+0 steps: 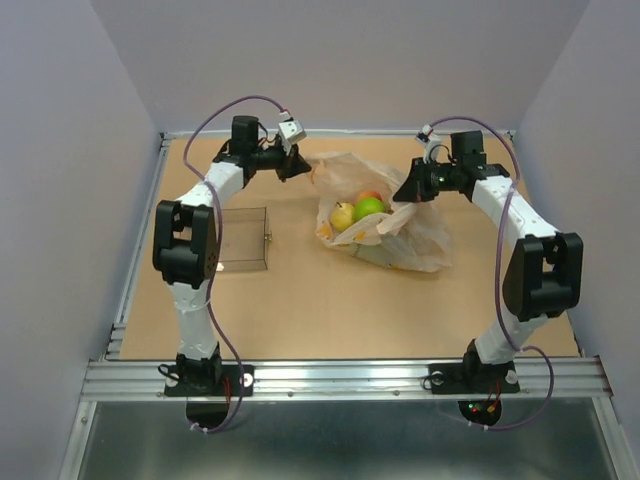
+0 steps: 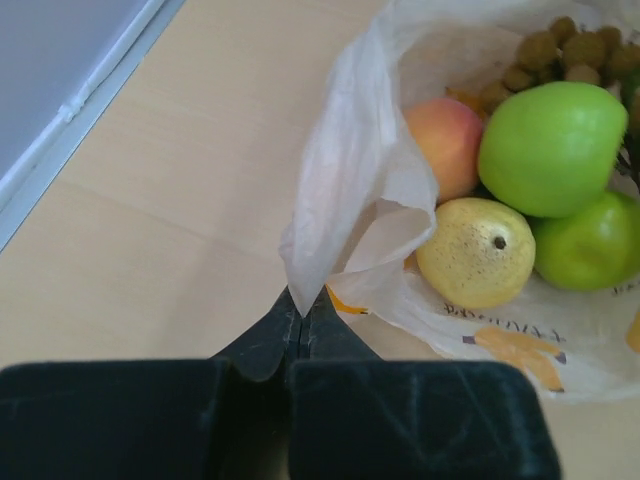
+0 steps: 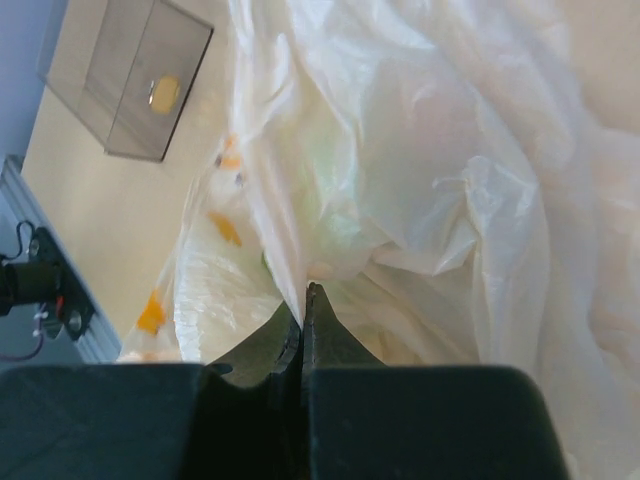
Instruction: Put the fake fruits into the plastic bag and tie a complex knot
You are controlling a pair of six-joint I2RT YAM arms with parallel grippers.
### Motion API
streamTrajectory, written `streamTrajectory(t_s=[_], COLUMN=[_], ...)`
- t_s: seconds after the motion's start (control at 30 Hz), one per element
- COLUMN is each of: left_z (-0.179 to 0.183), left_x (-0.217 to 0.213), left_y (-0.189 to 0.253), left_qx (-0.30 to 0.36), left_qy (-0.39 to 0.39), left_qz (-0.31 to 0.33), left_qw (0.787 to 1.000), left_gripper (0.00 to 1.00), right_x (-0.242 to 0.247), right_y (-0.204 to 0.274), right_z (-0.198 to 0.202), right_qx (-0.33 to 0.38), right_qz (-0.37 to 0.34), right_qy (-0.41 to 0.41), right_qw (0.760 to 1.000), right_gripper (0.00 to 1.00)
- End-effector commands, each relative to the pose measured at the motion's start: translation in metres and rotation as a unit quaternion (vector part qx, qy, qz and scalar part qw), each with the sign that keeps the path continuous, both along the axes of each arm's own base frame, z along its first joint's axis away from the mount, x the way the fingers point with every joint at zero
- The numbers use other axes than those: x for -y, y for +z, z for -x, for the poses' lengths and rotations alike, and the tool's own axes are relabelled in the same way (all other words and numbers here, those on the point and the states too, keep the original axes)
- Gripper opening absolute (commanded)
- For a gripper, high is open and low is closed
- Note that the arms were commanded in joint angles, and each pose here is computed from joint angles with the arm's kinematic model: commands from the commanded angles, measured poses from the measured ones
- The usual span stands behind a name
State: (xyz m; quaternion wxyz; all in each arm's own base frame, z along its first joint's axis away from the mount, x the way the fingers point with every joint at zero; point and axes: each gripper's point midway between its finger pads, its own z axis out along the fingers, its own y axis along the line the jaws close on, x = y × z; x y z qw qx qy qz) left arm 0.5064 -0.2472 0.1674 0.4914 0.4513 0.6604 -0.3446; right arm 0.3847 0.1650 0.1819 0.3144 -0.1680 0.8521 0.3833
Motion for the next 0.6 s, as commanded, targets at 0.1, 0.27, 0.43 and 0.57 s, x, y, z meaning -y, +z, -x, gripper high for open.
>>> streamTrajectory(t_s=[0.1,0.27,0.43,0.57], left_z=[0.113,0.168,0.183,0.182], left_x=[-0.039,-0.036,-0.029,-0.028], left_y=[0.057,0.05,0.065,0.065], left_qx=[-0.025,-0.109,-0.16,-0.199], left_qy=[-0.018,0.001,0.036,0.066], left_qz=[-0.044,-0.007,0.03,0.05], left_qw=[0.999,0.994,0.986,0.977], left_gripper=[0.0,0.0,0.0,0.0], right_x=[0.003,0.006,0.039,0.072], right_y=[0.047,0.083,0.136,0.134], right_z=[-0.088,-0.109,-0.057,0.001], right_qx=[0.106,0.127,0.173,0.151], right_qz=[0.016,0.009,0.025,0.035], right_qy=[-0.026,-0.068,-0.117,-0.15], right_qw=[0.994,0.99,0.978,0.977], right_gripper=[0.06,0.69,0.89,0.82])
